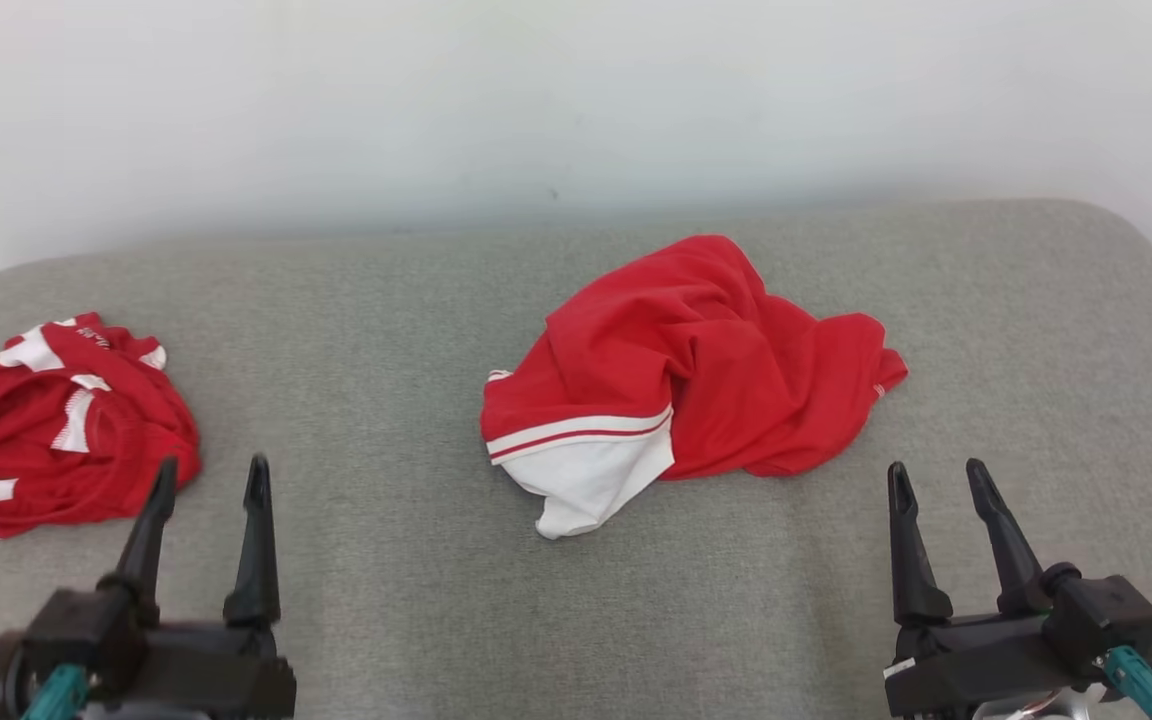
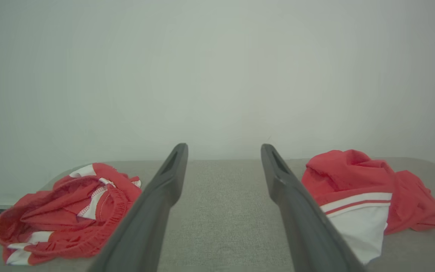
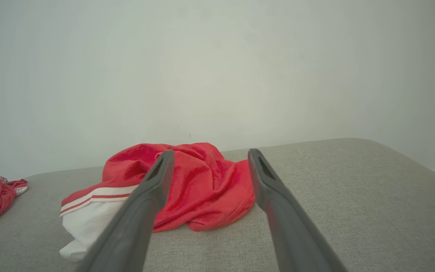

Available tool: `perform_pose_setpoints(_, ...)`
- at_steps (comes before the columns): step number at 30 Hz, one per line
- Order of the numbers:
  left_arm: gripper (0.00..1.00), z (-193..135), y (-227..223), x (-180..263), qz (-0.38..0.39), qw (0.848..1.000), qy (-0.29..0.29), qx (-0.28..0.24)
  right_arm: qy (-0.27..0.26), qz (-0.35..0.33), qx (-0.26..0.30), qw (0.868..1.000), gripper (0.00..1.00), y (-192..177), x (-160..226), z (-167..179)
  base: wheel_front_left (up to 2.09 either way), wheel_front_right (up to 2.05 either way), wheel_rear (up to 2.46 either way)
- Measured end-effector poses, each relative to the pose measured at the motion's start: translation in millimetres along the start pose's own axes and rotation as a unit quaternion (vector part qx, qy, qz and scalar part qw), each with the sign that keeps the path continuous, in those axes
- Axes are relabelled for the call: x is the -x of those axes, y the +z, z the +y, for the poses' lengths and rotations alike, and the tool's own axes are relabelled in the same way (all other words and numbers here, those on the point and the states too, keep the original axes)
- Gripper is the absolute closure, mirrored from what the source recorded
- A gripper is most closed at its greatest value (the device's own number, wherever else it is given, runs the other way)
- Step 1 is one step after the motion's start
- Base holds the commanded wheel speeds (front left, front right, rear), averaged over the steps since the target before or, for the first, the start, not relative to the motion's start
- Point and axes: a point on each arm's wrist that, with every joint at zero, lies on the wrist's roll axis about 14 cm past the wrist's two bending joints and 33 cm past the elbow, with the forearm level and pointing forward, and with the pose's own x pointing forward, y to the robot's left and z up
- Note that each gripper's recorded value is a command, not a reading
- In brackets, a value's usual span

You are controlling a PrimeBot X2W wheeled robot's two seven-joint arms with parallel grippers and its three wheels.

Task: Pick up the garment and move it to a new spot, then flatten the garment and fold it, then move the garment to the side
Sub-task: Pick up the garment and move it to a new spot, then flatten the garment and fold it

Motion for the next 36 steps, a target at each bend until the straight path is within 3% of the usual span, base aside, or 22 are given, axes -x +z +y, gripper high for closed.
perform_pose_setpoints(9,0.00,18.7,-9.7,33.0,0.019,0.999,0.040,0.004,0.024,0.013,0.003,1.000,0.00,-8.4,0.9,15.1,0.00,0.00,0.00)
perform_pose_setpoints(18,0.00,22.4,-37.2,44.3,0.062,0.997,0.045,0.007,0.023,0.032,0.008,0.999,0.00,-20.5,2.3,10.5,0.00,0.00,0.00)
perform_pose_setpoints(36,0.00,23.1,-49.0,48.2,0.081,0.996,0.045,0.006,0.025,0.051,0.005,0.998,0.00,-32.8,5.7,12.8,0.00,0.00,0.00)
